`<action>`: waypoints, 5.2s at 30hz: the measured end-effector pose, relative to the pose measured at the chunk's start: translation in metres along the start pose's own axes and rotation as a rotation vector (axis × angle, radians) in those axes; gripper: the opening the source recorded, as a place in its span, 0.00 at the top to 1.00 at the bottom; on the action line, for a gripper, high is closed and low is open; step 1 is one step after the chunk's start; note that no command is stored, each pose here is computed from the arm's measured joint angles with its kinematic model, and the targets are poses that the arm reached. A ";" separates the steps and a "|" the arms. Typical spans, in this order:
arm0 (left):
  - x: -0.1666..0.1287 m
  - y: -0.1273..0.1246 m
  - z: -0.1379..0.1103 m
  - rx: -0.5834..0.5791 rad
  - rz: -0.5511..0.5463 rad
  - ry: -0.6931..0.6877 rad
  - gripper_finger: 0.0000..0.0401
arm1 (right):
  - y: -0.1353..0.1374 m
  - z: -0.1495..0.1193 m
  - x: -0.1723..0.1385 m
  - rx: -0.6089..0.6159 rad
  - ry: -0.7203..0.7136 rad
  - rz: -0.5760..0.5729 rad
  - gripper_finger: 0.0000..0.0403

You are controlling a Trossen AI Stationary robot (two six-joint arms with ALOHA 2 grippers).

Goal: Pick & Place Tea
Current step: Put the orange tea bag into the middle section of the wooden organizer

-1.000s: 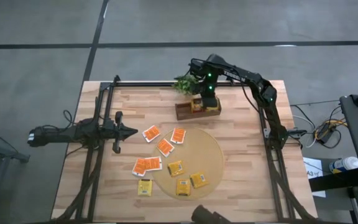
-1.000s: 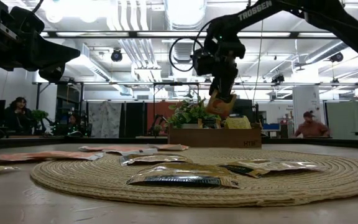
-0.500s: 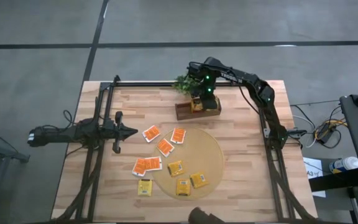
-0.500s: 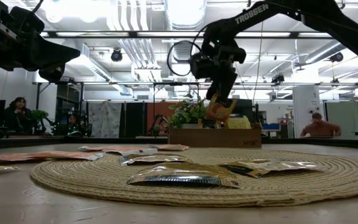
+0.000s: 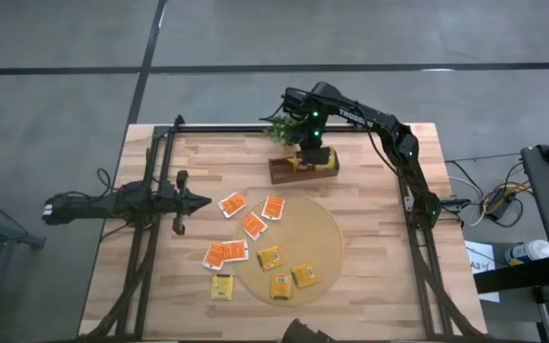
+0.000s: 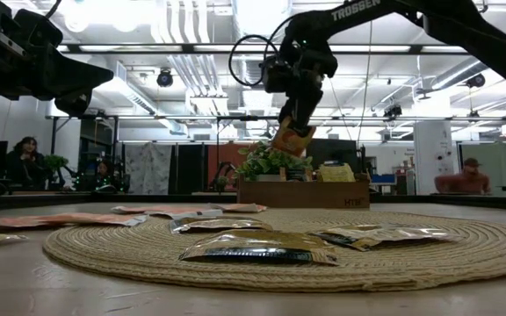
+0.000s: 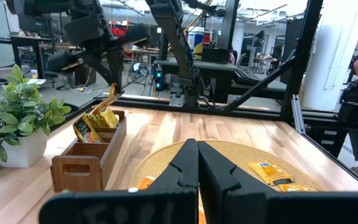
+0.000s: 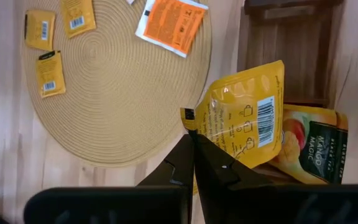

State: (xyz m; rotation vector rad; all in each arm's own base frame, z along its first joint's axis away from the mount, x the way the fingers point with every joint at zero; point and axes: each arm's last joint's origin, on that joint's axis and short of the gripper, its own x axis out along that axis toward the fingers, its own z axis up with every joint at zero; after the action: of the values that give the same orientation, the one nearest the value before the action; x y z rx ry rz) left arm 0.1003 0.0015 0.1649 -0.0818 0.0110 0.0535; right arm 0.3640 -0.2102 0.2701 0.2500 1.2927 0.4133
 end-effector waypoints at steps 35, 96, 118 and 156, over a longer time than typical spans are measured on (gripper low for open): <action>0.000 0.000 0.000 0.000 -0.001 0.000 1.00 | -0.037 -0.030 0.037 0.081 0.038 0.033 0.98; 0.000 0.000 0.000 0.000 -0.001 0.000 1.00 | -0.039 -0.003 0.007 0.114 0.005 -0.370 0.64; 0.000 0.000 0.000 0.000 0.000 0.000 1.00 | -0.012 0.005 -0.011 0.179 0.012 -0.314 0.76; 0.000 0.000 0.000 0.000 -0.001 0.000 1.00 | 0.029 -0.041 0.042 0.121 -0.138 -0.633 0.46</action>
State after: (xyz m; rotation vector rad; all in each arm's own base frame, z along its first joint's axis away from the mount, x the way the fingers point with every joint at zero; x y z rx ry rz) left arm 0.1003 0.0014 0.1648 -0.0818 0.0114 0.0524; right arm 0.3291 -0.1678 0.2350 -0.0374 1.1893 -0.2184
